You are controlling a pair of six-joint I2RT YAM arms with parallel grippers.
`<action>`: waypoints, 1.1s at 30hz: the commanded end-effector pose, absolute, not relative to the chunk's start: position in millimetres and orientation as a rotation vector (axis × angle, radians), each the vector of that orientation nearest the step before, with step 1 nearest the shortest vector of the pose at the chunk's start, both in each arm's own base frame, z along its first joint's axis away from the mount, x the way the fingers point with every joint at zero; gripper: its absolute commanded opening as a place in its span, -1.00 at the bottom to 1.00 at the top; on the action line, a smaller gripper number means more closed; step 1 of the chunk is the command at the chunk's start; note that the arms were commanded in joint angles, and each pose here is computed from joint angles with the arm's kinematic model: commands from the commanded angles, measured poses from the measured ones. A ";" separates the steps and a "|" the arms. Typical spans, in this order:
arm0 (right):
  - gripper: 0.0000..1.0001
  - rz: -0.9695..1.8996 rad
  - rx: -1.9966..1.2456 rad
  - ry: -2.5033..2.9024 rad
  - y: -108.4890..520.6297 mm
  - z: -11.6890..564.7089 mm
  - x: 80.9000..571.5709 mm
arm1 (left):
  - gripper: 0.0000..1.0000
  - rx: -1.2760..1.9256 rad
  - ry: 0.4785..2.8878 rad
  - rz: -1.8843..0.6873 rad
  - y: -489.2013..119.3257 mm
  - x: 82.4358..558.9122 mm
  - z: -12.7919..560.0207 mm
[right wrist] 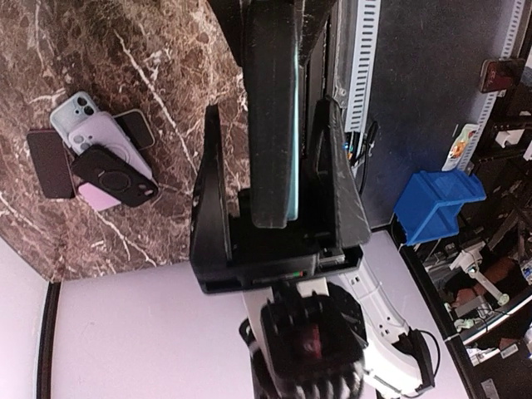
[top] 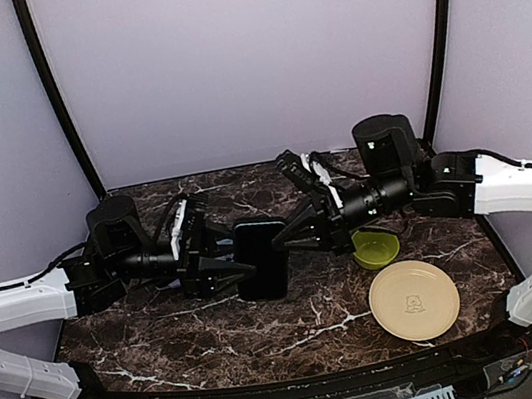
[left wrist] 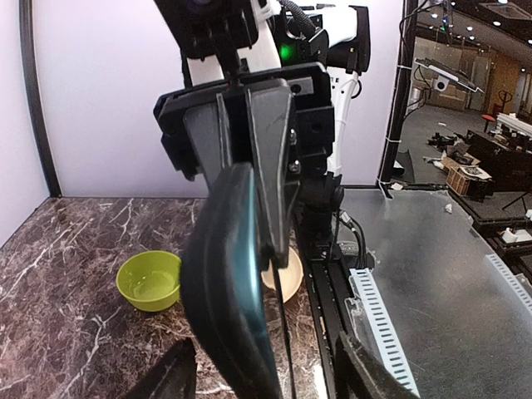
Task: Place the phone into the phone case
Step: Pass from the left arm to the right, then pass from the right arm to the left, then press the corner of the phone case at the top left corner of the phone case.
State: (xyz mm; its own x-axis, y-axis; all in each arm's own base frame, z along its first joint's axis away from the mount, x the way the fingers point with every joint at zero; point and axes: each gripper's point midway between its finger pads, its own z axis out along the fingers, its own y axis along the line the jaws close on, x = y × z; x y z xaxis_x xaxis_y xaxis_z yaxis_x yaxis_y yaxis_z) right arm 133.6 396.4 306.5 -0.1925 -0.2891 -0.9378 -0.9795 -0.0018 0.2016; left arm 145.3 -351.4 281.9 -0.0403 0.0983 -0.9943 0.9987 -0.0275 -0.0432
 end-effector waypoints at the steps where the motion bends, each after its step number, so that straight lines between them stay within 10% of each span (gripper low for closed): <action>1: -1.00 1.255 -1.374 1.510 398.6 326.0 128.9 | 0.17 1.287 1.222 -1.205 -353.5 143.6 300.0; 12: -1.00 1.276 -1.402 1.521 402.5 323.6 126.7 | -0.97 1.291 1.232 -1.215 -354.6 143.2 298.8; 15: -0.89 1.261 -1.396 1.543 402.8 318.5 129.6 | -1.00 1.288 1.224 -1.210 -353.7 142.9 300.2; 17: -0.23 1.237 -1.366 1.556 401.8 318.7 134.7 | -1.00 1.279 1.221 -1.198 -352.6 144.0 300.6; 20: 0.07 1.216 -1.313 1.553 402.8 326.9 142.2 | -1.00 1.278 1.219 -1.173 -352.2 146.4 298.2; 33: -0.09 1.072 -1.456 1.599 431.1 315.1 141.2 | -1.00 1.288 1.280 -1.124 -355.6 156.3 286.0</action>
